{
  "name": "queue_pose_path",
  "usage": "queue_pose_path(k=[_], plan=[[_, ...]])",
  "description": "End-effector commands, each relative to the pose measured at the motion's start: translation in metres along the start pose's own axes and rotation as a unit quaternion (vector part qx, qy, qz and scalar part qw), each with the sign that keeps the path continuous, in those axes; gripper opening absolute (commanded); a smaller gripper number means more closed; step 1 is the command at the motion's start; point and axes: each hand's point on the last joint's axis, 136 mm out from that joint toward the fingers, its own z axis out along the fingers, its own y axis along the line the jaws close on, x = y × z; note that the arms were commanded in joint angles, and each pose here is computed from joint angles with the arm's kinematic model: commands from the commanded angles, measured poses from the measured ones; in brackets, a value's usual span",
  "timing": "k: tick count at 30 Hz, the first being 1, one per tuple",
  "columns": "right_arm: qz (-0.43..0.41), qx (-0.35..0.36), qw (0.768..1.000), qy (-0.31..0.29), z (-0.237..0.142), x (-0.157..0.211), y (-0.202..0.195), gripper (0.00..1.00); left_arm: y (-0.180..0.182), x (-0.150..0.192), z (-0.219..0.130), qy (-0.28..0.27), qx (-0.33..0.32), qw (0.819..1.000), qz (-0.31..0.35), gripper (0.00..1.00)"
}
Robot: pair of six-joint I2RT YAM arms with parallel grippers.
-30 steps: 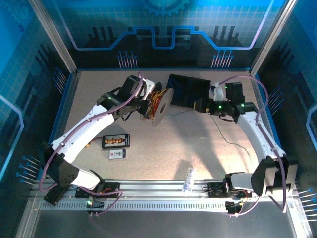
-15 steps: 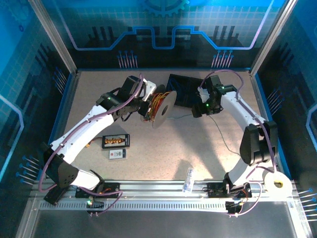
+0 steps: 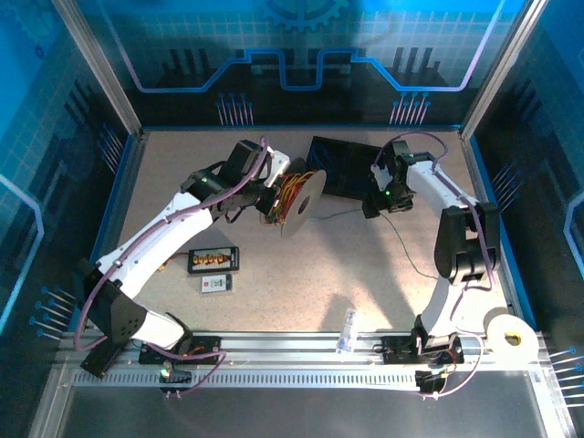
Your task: Wrap the cables
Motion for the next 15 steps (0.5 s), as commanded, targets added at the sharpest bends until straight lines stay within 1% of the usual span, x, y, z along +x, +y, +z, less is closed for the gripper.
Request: queue_pose_path(k=[1,2,4,8,9,11,12,13,14,15], plan=[[0.016,-0.031,0.999,0.031,0.013,0.009,0.001,0.68,-0.009,-0.025,-0.007,-0.05,0.021,0.999,0.004,0.0],[0.018,-0.038,0.999,0.034,0.017,0.009,0.002,0.65,-0.008,-0.025,-0.007,-0.049,0.021,0.999,0.004,0.0],[0.022,-0.047,0.998,0.041,0.024,0.01,0.003,0.62,-0.009,-0.025,-0.007,-0.05,0.021,0.999,0.004,0.0],[0.027,-0.053,0.997,0.054,0.034,0.013,0.003,0.53,-0.009,-0.025,-0.006,-0.048,0.021,0.999,0.004,0.0],[0.028,-0.055,0.997,0.055,0.035,0.013,0.003,0.49,-0.008,-0.025,-0.007,-0.049,0.021,0.999,0.003,0.0],[0.031,-0.069,0.996,0.049,0.035,0.012,0.006,0.36,-0.009,-0.025,-0.006,-0.048,0.022,0.999,0.003,0.0],[0.035,-0.075,0.996,0.046,0.034,0.01,0.006,0.24,-0.009,-0.025,-0.006,-0.047,0.022,0.999,0.002,0.0],[0.042,-0.077,0.995,0.042,0.032,0.009,0.005,0.1,-0.01,-0.025,-0.006,-0.047,0.024,0.999,0.001,0.0],[0.05,-0.079,0.995,0.036,0.029,0.007,0.003,0.0,-0.011,-0.024,-0.006,-0.045,0.027,0.999,-0.001,0.0],[0.057,-0.079,0.995,0.029,0.025,0.006,0.001,0.0,-0.012,-0.025,-0.007,-0.045,0.031,0.999,-0.003,0.0]])
